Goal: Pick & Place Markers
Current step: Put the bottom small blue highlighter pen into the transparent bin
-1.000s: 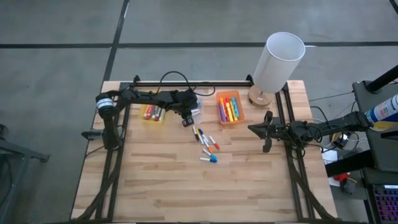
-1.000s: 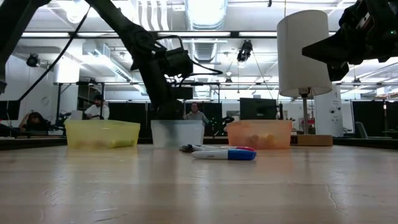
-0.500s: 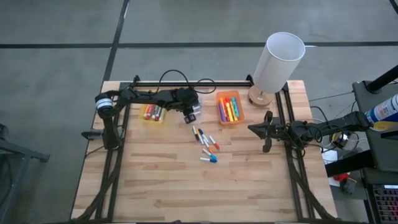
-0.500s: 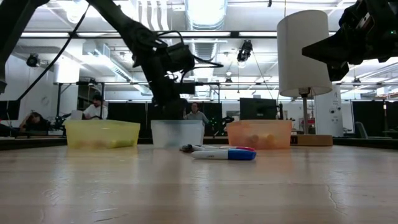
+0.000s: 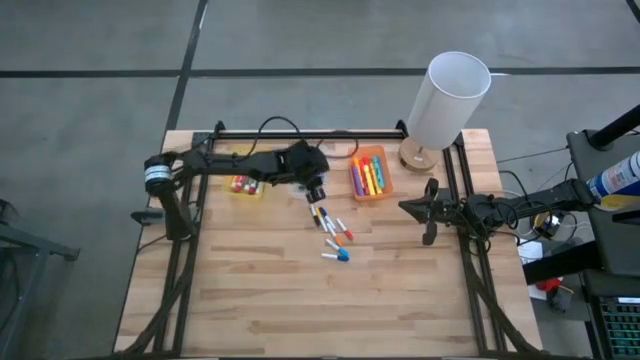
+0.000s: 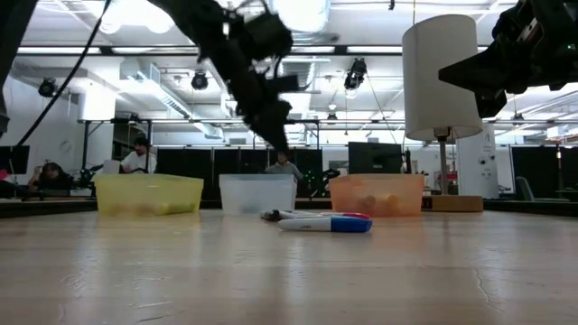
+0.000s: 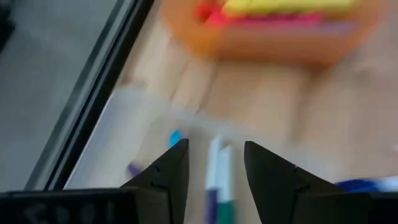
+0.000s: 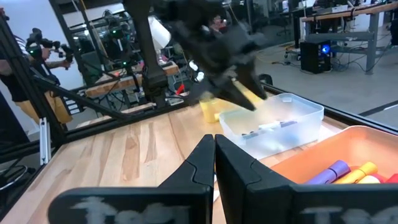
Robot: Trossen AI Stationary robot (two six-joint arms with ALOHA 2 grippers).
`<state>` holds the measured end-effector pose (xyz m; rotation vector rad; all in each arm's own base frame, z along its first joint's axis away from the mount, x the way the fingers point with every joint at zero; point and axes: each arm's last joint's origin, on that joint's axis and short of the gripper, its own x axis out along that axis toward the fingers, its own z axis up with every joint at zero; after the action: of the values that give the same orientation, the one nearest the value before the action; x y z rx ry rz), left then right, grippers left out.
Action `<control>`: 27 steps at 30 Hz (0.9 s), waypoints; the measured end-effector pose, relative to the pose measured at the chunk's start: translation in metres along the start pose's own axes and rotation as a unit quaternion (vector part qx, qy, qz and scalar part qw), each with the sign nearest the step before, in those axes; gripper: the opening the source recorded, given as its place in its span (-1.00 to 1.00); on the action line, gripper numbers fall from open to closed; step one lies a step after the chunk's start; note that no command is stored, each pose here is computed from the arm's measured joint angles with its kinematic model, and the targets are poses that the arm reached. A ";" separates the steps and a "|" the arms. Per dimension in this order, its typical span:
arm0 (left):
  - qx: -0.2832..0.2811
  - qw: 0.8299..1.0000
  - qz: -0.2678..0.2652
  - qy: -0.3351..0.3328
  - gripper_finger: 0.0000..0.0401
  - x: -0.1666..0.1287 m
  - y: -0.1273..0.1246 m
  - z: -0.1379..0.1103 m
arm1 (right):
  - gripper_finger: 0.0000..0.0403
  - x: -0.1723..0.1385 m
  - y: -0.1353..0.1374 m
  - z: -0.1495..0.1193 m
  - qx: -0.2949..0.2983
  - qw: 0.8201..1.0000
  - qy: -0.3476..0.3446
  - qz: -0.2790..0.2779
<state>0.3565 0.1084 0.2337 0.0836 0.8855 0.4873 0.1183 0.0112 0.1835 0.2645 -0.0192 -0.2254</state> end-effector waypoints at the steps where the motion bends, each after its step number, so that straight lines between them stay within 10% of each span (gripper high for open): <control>1: 0.004 1.000 -0.007 -0.013 -0.27 -0.007 -0.007 0.003 | -0.96 0.000 0.000 0.000 0.000 1.000 0.000 0.000; 27: 0.051 0.976 -0.197 -0.082 -0.27 -0.054 -0.167 -0.033 | -0.96 0.000 0.000 0.000 0.000 1.000 0.000 0.000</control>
<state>0.3652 -0.0681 0.2072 0.0401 0.7399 0.0623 0.1183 0.0112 0.1836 0.2645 -0.0192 -0.2252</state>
